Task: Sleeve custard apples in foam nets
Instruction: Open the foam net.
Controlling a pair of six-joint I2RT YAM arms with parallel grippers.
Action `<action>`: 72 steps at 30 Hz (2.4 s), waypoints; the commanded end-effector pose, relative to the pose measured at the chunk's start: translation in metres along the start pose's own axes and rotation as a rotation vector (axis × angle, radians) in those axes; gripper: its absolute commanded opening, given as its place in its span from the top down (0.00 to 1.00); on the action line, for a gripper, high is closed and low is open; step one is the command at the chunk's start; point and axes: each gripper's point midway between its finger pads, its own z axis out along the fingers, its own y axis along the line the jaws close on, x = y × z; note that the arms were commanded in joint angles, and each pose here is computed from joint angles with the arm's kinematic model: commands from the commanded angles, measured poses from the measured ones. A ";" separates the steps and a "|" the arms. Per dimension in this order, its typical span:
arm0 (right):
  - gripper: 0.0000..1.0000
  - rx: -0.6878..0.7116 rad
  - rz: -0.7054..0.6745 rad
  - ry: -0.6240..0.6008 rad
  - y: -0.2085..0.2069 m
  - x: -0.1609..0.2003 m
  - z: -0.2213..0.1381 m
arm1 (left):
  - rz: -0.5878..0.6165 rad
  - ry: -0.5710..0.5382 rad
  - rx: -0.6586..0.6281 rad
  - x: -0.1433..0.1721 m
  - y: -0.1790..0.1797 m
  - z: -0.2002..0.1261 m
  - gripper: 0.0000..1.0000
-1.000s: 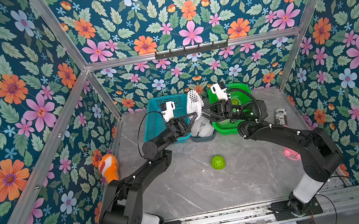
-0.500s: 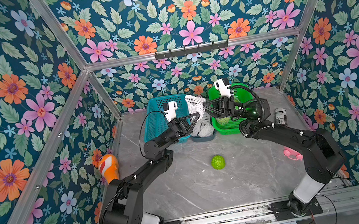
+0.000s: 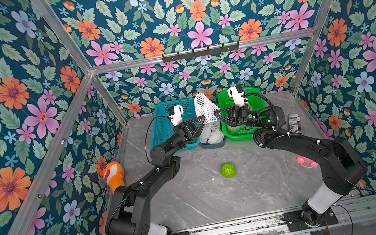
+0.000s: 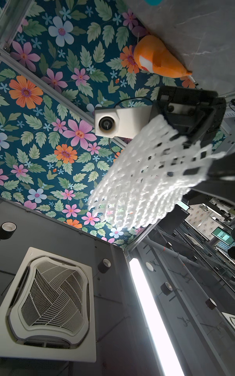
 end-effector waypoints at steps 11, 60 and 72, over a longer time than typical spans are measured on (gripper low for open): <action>1.00 -0.031 -0.019 0.031 0.007 0.003 0.001 | 0.090 -0.020 0.064 -0.003 -0.025 -0.011 0.38; 1.00 -0.062 -0.004 0.219 0.012 0.005 0.024 | 0.088 0.027 0.085 0.002 -0.036 -0.005 0.37; 1.00 -0.065 0.002 0.220 0.009 0.001 0.027 | 0.079 0.053 0.087 0.009 -0.032 0.000 0.23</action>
